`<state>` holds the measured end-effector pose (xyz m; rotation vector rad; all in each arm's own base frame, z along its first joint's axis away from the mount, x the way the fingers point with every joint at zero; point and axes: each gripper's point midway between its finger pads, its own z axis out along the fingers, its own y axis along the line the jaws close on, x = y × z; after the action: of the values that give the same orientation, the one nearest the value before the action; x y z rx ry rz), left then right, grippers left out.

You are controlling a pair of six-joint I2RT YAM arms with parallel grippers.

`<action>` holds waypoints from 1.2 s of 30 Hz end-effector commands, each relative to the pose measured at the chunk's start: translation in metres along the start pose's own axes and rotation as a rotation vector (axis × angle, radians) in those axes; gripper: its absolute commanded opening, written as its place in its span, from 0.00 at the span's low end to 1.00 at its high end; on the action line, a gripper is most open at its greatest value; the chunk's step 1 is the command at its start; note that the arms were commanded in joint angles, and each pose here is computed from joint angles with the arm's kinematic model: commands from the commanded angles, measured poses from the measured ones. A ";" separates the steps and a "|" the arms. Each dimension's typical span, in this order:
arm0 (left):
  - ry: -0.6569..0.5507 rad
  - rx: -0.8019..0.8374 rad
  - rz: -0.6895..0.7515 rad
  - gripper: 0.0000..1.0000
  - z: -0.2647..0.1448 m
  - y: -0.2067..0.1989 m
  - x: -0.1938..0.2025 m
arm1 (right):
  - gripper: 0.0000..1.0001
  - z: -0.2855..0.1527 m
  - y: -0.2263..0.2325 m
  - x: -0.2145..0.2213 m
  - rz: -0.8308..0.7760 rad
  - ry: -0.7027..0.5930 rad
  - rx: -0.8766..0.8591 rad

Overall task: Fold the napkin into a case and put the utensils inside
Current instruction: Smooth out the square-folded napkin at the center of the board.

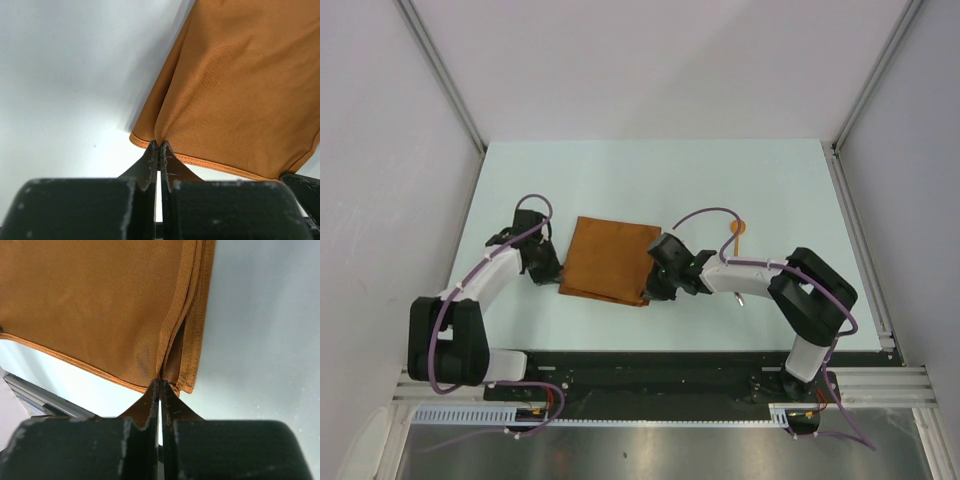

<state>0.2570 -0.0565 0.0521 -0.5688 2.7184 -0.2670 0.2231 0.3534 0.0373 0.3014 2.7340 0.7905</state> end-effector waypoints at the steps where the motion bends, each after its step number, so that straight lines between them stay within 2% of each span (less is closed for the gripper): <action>1: -0.010 -0.020 -0.005 0.00 0.006 0.004 -0.007 | 0.00 0.004 0.007 -0.001 -0.004 -0.001 -0.019; 10: 0.005 -0.089 -0.065 0.02 0.014 0.019 0.002 | 0.00 0.008 0.006 0.004 -0.037 -0.002 -0.023; 13: 0.004 -0.075 -0.081 0.14 0.014 0.016 0.001 | 0.00 0.009 0.005 0.004 -0.044 0.004 -0.019; 17: 0.001 -0.061 -0.085 0.19 0.016 0.014 0.001 | 0.00 0.009 0.004 0.002 -0.044 -0.004 -0.015; 20: -0.002 -0.069 -0.085 0.28 0.015 0.016 0.000 | 0.00 0.011 0.002 0.002 -0.044 -0.002 -0.008; 21: 0.000 -0.068 -0.082 0.35 0.013 0.015 0.000 | 0.00 0.011 0.000 0.003 -0.044 0.000 -0.004; 25: -0.062 -0.114 -0.081 0.47 -0.006 0.024 -0.007 | 0.00 0.009 0.003 -0.001 -0.051 -0.008 -0.012; 28: -0.160 -0.084 -0.080 0.57 -0.030 0.019 -0.020 | 0.06 0.008 0.005 -0.001 -0.060 -0.012 -0.020; 29: -0.161 -0.017 -0.068 0.57 -0.034 0.008 -0.020 | 0.09 0.007 0.006 0.000 -0.063 -0.009 -0.025; 30: -0.199 0.060 -0.055 0.52 -0.039 -0.006 -0.027 | 0.16 0.007 0.008 0.000 -0.071 -0.009 -0.032; 32: -0.167 0.186 -0.036 0.42 -0.039 -0.028 -0.022 | 0.26 0.005 0.009 0.001 -0.081 -0.002 -0.038; 34: -0.135 0.237 -0.022 0.33 -0.031 -0.039 -0.024 | 0.32 -0.003 0.017 -0.002 -0.104 -0.009 -0.060; 35: -0.115 0.257 -0.013 0.25 -0.031 -0.045 -0.025 | 0.39 -0.007 0.016 -0.003 -0.121 -0.013 -0.049; 36: -0.091 0.245 -0.011 0.20 -0.025 -0.044 -0.024 | 0.42 -0.013 0.020 -0.008 -0.156 -0.028 -0.053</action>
<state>0.2673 -0.0605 0.0922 -0.5960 2.5255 -0.3828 0.2201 0.3569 0.0286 0.2006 2.7400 0.7843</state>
